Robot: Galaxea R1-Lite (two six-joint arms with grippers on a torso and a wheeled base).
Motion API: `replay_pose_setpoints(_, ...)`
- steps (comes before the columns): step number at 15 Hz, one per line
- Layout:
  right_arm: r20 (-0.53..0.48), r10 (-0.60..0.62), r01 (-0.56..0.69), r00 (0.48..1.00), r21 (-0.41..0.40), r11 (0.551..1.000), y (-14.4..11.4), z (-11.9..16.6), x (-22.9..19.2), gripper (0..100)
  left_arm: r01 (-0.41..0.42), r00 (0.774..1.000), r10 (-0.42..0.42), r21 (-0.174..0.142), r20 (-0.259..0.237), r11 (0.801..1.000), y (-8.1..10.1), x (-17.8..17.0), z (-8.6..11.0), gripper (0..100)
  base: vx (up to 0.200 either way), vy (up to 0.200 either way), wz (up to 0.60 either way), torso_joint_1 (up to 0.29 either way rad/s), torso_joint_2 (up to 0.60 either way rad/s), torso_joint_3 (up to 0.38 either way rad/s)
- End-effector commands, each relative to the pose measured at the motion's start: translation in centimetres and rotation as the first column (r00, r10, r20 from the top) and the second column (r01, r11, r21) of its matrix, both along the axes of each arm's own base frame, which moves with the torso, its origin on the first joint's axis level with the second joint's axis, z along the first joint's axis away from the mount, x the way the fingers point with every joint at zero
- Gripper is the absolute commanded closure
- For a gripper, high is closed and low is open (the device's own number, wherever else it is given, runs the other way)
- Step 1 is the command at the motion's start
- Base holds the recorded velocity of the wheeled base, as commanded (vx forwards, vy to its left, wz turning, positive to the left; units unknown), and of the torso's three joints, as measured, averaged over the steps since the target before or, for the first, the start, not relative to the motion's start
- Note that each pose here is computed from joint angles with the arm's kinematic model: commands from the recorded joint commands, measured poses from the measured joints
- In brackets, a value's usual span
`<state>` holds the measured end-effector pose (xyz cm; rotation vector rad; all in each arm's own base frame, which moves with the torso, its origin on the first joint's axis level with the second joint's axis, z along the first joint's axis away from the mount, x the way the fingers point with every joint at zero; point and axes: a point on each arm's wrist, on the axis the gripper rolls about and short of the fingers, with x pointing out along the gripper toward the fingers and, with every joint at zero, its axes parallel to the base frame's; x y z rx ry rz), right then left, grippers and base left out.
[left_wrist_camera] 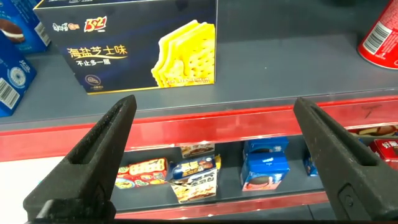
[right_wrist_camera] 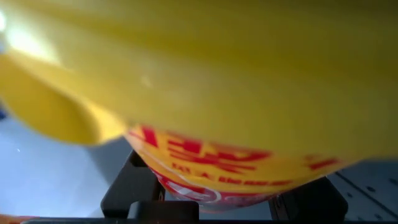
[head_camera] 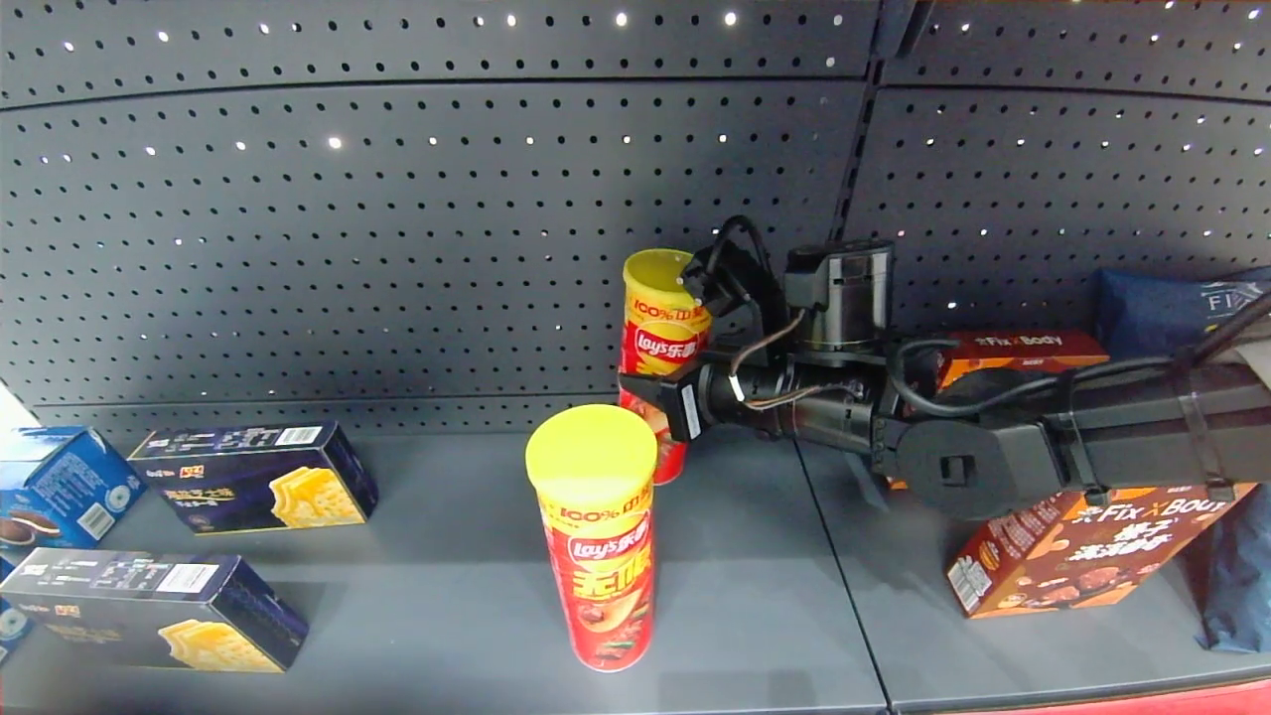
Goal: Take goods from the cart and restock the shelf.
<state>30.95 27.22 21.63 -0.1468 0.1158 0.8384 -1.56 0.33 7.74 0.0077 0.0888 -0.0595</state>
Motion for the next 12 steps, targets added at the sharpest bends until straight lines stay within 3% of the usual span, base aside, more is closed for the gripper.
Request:
replay_pose_setpoints(1, -0.001, 0.002, -0.002, 1.0, -0.009, 1.0, 0.5, -0.6, 0.5, 100, 0.0, 1.0, 0.0, -0.001, -0.001, 1.0, 0.0, 0.0, 0.0, 0, 0.0, 0.0, 0.0, 0.0, 0.0, 0.0)
replay_pose_setpoints(12, -0.011, 0.018, -0.018, 1.0, -0.024, 1.0, 1.8, -2.0, 1.1, 100, 0.0, 1.0, 0.0, -0.001, -0.001, 1.0, 0.0, 0.0, 0.0, 0, 0.0, 0.0, 0.0, 0.0, 0.0, 0.0)
